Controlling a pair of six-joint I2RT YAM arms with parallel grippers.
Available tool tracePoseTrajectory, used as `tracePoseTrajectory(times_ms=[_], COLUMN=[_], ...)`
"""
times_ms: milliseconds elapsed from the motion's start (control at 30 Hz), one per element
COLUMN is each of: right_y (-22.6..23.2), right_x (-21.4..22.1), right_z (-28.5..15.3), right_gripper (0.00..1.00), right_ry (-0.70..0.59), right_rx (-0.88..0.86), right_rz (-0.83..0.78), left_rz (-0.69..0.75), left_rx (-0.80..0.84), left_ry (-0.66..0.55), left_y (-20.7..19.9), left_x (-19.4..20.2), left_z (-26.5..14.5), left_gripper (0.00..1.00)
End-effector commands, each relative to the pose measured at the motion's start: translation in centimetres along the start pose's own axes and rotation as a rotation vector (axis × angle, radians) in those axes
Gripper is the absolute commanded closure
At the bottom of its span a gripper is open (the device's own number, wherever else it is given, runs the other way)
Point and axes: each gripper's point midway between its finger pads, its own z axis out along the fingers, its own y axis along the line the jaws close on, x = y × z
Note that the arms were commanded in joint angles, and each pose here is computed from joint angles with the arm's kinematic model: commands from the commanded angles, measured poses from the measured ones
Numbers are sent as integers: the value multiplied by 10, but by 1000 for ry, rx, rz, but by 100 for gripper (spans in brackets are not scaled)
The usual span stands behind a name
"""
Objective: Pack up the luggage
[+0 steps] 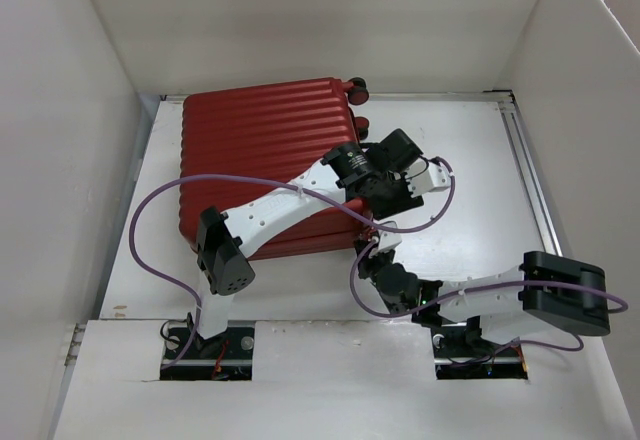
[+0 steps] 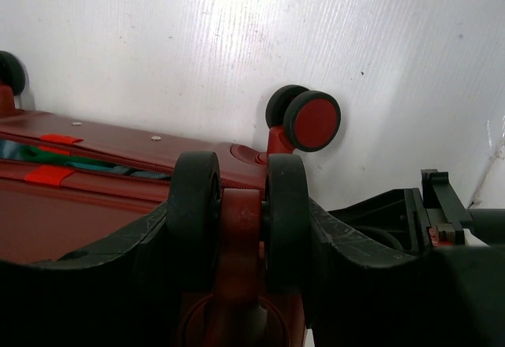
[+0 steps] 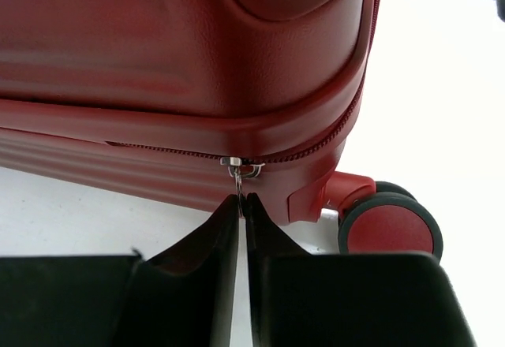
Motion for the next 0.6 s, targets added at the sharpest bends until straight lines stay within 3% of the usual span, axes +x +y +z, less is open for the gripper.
tracePoseTrajectory(times_ms=[0,267,433,567], right_y=[6,6,7,-1], right_x=[-12,-31,-34,-32], right_z=[3,3,5,4], right_gripper=[85,83,100,100], right_ry=[-23,-62,-71,-75], right_rx=[2,14,24,64], right_rz=[55,76,95,101], left_rz=[26,26,25,25], left_rx=[9,9,12,12], left_ry=[-377,-377,-368,-368], left_y=[-16,-16,-16,-17], left_x=[-97,-97,-95,-94], left_z=[-67,-67,-64,-68], left_gripper=[100,100,100,100])
